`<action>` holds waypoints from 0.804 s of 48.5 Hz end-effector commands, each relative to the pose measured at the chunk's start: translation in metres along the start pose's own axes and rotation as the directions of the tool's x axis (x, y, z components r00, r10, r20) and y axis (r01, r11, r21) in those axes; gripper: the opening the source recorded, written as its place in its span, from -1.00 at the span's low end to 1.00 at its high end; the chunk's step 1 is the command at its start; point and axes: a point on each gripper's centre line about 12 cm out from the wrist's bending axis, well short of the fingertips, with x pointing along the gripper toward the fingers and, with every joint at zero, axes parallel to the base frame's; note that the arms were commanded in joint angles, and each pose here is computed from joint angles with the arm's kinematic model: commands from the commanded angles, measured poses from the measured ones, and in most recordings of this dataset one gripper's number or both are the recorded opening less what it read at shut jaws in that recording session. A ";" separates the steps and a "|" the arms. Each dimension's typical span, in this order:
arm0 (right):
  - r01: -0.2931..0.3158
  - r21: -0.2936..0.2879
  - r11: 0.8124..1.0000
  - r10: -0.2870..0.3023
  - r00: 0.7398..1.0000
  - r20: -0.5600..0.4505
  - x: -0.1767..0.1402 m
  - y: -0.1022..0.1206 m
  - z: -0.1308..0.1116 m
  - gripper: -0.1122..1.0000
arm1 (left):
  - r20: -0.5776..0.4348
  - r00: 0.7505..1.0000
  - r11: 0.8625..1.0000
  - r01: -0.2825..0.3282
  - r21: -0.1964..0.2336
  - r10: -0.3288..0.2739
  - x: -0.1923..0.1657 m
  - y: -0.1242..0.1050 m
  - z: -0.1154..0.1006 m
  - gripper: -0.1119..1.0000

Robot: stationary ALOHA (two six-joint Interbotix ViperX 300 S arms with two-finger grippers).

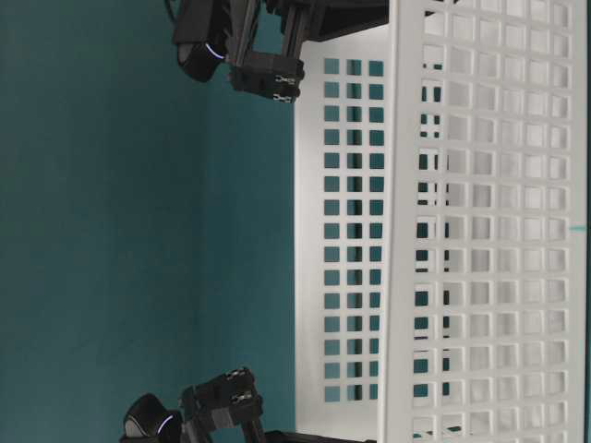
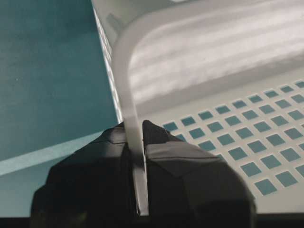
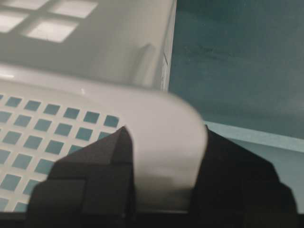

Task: Lift the white basket with both hands.
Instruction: 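Open both grippers to release the basket rims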

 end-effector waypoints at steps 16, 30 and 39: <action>-0.003 -0.028 1.000 0.003 1.000 0.002 0.015 0.002 0.004 -0.44 | 0.010 1.000 1.000 0.007 0.012 -0.007 0.008 0.007 0.002 -0.85; -0.010 -0.022 1.000 0.010 1.000 0.008 0.017 0.000 0.006 0.16 | 0.028 0.996 0.996 0.079 0.037 -0.080 0.012 0.006 0.002 -0.85; -0.016 -0.016 1.000 0.017 1.000 0.015 0.021 0.001 0.009 0.68 | 0.035 0.995 0.995 0.095 0.035 -0.097 0.012 0.004 0.004 -0.86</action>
